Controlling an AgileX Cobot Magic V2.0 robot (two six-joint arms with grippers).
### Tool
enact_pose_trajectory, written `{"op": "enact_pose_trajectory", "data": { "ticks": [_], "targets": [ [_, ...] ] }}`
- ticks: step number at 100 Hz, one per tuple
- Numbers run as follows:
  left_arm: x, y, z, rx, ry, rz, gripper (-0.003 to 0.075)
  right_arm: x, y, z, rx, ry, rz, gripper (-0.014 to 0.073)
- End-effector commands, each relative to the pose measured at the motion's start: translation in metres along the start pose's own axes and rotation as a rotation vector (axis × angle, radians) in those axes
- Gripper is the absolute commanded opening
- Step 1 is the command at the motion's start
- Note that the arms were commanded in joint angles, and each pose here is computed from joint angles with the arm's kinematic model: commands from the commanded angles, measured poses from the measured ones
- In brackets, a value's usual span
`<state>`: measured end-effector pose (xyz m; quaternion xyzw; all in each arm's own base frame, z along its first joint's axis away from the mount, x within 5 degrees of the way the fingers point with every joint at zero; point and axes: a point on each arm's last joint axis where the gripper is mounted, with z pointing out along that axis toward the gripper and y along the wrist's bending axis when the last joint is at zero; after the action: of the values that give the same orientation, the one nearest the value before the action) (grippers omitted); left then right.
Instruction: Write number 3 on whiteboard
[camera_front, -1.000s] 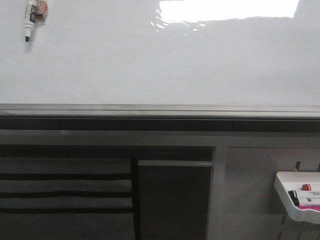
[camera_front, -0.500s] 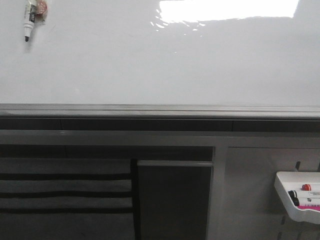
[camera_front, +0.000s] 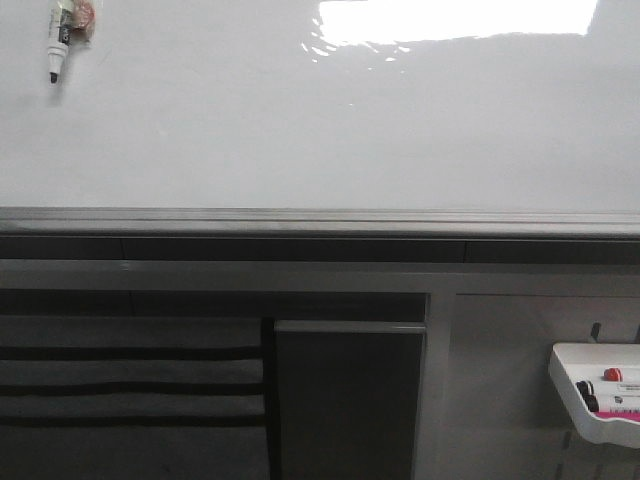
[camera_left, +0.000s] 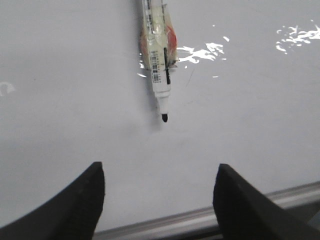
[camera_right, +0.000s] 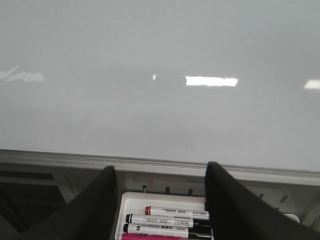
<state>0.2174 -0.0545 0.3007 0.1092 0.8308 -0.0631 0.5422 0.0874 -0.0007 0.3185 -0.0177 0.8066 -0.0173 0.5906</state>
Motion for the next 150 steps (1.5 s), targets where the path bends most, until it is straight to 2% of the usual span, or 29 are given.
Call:
{"op": "enact_pose_trajectory", "data": {
  "ticks": [1,36,64,71,98,109,132,150],
  "targets": [
    [-0.027,-0.002,0.014,0.007,-0.124,-0.011,0.0437,-0.018,-0.002,-0.002,0.015,-0.099,-0.017,0.0354],
    [-0.044,-0.002,0.075,0.005,-0.125,-0.011,0.0437,-0.017,-0.002,-0.002,0.014,-0.093,-0.017,0.0354],
    [-0.049,-0.002,0.094,0.003,-0.158,-0.011,0.0434,-0.017,-0.002,-0.002,0.014,-0.093,-0.017,0.0354],
    [-0.050,-0.002,0.094,0.002,-0.168,-0.011,0.0395,-0.017,-0.002,-0.002,0.014,-0.093,-0.017,0.0354],
    [-0.049,-0.002,0.094,0.003,-0.166,-0.011,0.0124,-0.017,-0.002,-0.002,0.014,-0.093,-0.017,0.0354],
    [-0.049,-0.002,0.094,0.003,-0.164,-0.011,0.0064,-0.017,-0.002,-0.002,0.014,-0.093,-0.017,0.0354],
    [-0.054,-0.002,0.085,0.003,-0.172,-0.012,-0.0017,-0.017,-0.001,-0.002,0.011,-0.094,-0.012,0.0354],
    [-0.053,-0.002,0.061,0.007,-0.037,0.029,-0.0020,-0.027,0.002,-0.002,-0.035,-0.087,0.069,0.0354]
  ]
}}
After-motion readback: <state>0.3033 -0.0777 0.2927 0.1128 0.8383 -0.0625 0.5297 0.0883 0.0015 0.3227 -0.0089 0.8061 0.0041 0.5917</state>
